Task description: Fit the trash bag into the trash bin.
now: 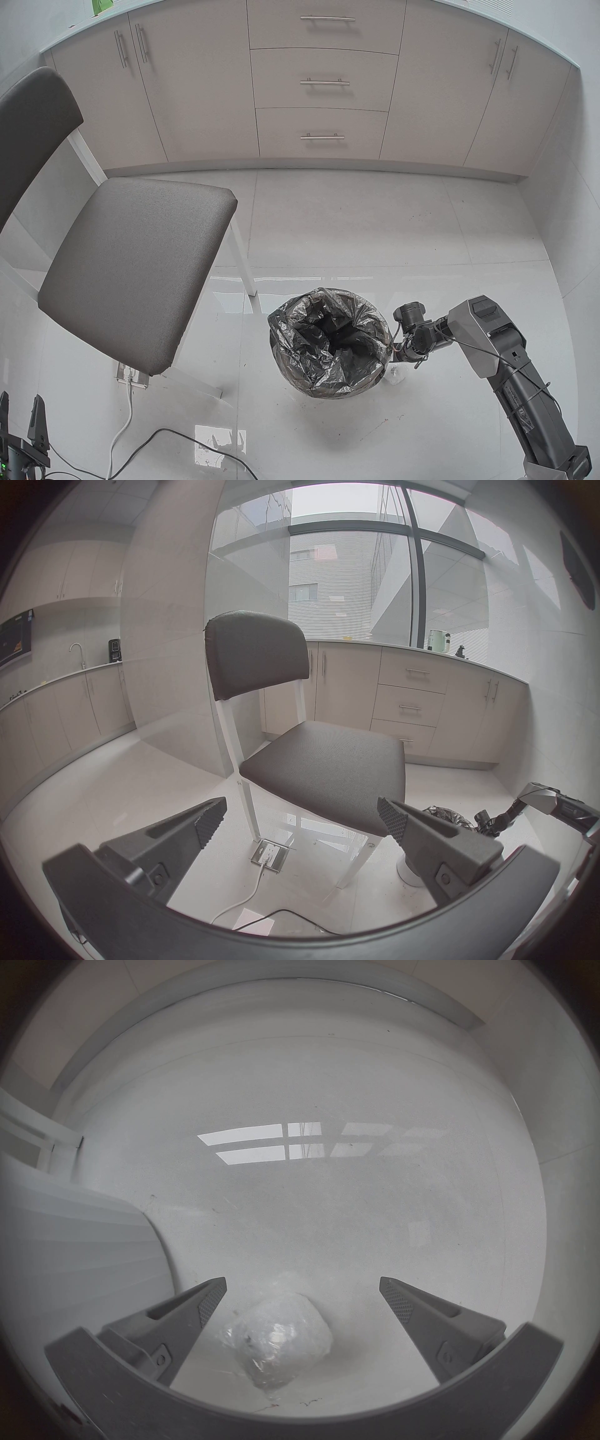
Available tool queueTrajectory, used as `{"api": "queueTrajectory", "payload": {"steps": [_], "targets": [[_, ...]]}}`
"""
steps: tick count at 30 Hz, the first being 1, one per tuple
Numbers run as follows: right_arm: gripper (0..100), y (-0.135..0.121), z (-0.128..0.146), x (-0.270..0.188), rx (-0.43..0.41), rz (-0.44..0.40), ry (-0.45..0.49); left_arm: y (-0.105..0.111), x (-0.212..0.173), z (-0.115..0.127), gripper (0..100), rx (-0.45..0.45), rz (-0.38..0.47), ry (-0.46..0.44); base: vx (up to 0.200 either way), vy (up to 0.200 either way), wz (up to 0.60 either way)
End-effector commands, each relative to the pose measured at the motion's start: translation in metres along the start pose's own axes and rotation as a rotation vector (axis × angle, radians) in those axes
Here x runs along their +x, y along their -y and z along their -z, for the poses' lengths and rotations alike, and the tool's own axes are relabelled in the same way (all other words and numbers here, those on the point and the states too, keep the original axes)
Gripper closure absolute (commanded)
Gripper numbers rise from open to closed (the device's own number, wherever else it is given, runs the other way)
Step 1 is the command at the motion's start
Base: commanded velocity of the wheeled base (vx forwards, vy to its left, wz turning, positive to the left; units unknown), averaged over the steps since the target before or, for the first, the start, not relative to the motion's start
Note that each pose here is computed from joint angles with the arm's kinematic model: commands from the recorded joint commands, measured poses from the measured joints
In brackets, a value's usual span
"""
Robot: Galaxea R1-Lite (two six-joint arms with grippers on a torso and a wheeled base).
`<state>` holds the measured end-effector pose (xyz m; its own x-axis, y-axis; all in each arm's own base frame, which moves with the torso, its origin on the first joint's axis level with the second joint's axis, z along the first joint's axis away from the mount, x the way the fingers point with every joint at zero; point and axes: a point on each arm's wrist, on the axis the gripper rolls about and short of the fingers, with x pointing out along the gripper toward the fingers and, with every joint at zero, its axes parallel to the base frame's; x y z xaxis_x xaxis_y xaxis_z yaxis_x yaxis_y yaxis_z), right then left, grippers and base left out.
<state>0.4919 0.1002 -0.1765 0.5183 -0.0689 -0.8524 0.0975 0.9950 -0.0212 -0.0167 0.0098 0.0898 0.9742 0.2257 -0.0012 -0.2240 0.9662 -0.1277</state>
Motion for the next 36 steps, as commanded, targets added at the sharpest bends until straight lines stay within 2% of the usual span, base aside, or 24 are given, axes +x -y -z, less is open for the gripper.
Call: {"api": "queueTrajectory", "payload": {"steps": [1, 5, 18, 19, 30, 33, 36], "targets": [[0, -0.004, 0.012, 0.008, -0.011, 0.002, -0.026, 0.0, 0.001, 0.005, 0, 0.008, -0.002, -0.022, 0.0, 0.0, 0.0], [0, -0.003, 0.021, 0.014, -0.019, 0.005, -0.048, 0.0, 0.001, 0.005, 0, 0.008, -0.004, -0.022, 0.0, 0.0, 0.0], [0, -0.006, 0.022, 0.014, -0.021, -0.003, -0.048, 0.0, 0.001, 0.005, 0, -0.005, -0.004, -0.022, 0.0, 0.0, 0.0], [100, -0.006, 0.022, 0.014, -0.02, -0.003, -0.049, 0.0, 0.001, 0.005, 0, -0.005, -0.004, -0.022, 0.0, 0.0, 0.0], [100, -0.006, 0.022, 0.014, -0.022, 0.005, -0.05, 0.0, 0.001, 0.005, 0, -0.008, -0.004, -0.022, 0.0, 0.0, 0.0], [100, -0.004, 0.024, 0.012, -0.033, 0.02, -0.087, 0.0, 0.001, 0.005, 0, -0.014, -0.004, -0.022, 0.0, 0.0, 0.0], [100, -0.002, 0.013, 0.001, -0.028, 0.024, -0.09, 0.0, 0.001, 0.005, 0, -0.011, -0.004, -0.02, 0.0, 0.0, 0.0]]}}
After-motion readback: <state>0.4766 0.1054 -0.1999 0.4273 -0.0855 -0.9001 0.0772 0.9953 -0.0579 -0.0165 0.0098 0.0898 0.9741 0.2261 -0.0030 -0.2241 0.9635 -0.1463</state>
